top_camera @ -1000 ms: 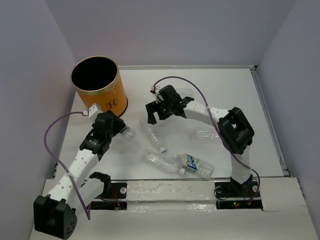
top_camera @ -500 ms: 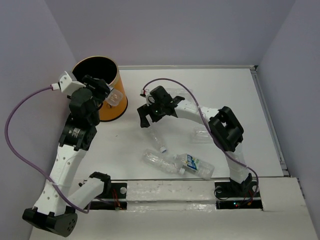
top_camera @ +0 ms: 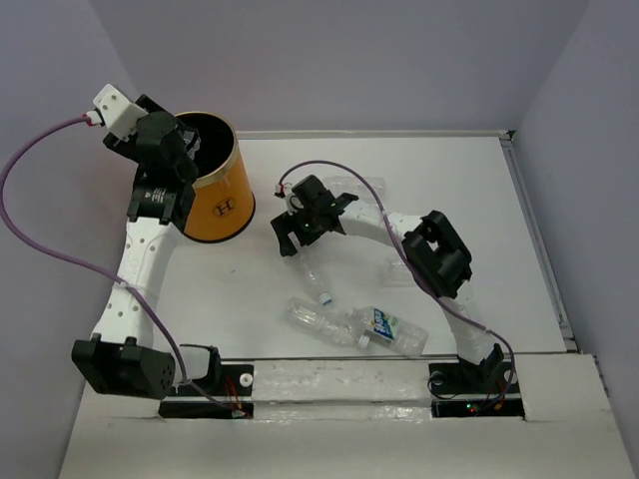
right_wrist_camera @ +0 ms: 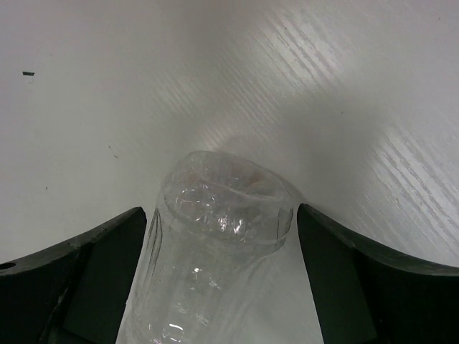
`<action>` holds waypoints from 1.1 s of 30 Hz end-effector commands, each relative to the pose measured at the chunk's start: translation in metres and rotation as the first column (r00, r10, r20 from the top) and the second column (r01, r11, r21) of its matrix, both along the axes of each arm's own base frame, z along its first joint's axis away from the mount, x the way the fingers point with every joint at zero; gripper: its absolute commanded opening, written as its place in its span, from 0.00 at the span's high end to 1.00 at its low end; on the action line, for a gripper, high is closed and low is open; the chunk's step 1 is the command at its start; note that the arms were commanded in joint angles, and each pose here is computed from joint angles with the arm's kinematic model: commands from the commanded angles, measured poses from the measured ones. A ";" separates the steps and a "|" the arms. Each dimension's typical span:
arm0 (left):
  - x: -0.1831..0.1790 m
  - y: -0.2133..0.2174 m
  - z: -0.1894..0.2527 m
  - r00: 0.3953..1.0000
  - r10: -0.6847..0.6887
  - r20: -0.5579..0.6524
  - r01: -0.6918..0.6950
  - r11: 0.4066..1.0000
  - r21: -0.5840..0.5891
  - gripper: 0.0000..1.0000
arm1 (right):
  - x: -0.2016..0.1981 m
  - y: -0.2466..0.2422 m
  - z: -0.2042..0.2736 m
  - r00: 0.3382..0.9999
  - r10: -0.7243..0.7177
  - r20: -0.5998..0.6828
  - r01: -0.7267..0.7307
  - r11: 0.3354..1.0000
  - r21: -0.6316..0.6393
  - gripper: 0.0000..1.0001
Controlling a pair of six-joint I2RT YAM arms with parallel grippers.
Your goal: Put the plastic bottles in the bin
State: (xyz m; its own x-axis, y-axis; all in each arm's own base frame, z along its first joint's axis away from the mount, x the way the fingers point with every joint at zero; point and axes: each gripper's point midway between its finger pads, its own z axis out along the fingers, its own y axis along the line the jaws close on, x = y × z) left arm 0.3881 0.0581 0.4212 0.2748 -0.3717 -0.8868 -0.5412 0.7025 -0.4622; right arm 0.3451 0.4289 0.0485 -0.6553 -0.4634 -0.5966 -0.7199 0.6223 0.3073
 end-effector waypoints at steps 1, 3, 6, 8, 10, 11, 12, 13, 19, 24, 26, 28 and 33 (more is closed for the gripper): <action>0.002 0.034 0.021 0.977 0.206 0.056 -0.210 0.975 0.069 0.57 | 0.010 0.009 0.018 0.998 0.009 0.064 -0.009 1.000 0.009 0.15; 0.007 0.038 0.012 0.970 0.242 0.024 -0.243 0.963 0.119 0.56 | 0.011 0.008 0.017 0.998 0.009 0.070 -0.009 1.000 0.005 0.19; 0.020 0.043 -0.005 0.956 0.294 -0.006 -0.289 0.943 0.166 0.53 | 0.015 0.007 0.019 0.996 -0.001 0.088 0.002 1.000 -0.003 0.24; 0.030 0.043 -0.019 0.952 0.303 -0.026 -0.294 0.939 0.180 0.50 | 0.017 0.005 0.019 0.995 -0.010 0.099 0.011 1.000 -0.012 0.26; 0.039 0.042 -0.030 0.950 0.307 -0.050 -0.292 0.937 0.192 0.45 | 0.020 0.003 0.028 0.991 -0.024 0.130 0.025 1.000 -0.003 0.37; 0.043 0.041 -0.032 0.952 0.300 -0.056 -0.284 0.939 0.195 0.42 | 0.022 0.002 0.031 0.989 -0.029 0.144 0.029 1.000 -0.001 0.39; 0.045 0.040 -0.033 0.953 0.297 -0.058 -0.281 0.940 0.196 0.38 | 0.021 -0.001 0.029 0.989 -0.033 0.147 0.034 0.999 -0.006 0.42; 0.046 0.040 -0.032 0.954 0.293 -0.055 -0.278 0.941 0.192 0.24 | 0.022 -0.002 0.031 0.986 -0.042 0.160 0.043 0.999 -0.005 0.45; 0.056 0.022 -0.013 0.985 0.169 -0.013 -0.166 0.976 0.140 0.01 | 0.033 -0.004 0.056 0.968 -0.081 0.236 0.076 0.997 0.032 0.59; 0.040 -0.003 0.027 0.998 0.019 0.066 -0.026 0.994 0.104 0.01 | 0.037 -0.001 0.089 0.952 -0.122 0.280 0.094 0.989 0.111 0.62; 0.025 -0.017 0.047 0.987 -0.081 0.136 0.072 0.995 0.066 0.01 | 0.039 0.001 0.109 0.941 -0.152 0.302 0.106 0.981 0.164 0.62; 0.004 -0.048 0.063 0.941 -0.265 0.212 0.262 0.964 0.044 0.01 | 0.038 0.001 0.118 0.937 -0.176 0.302 0.120 0.974 0.194 0.62; -0.041 -0.113 0.035 0.795 -0.566 0.216 0.574 0.818 0.033 0.01 | 0.040 -0.005 0.184 0.897 -0.253 0.363 0.139 0.940 0.312 0.62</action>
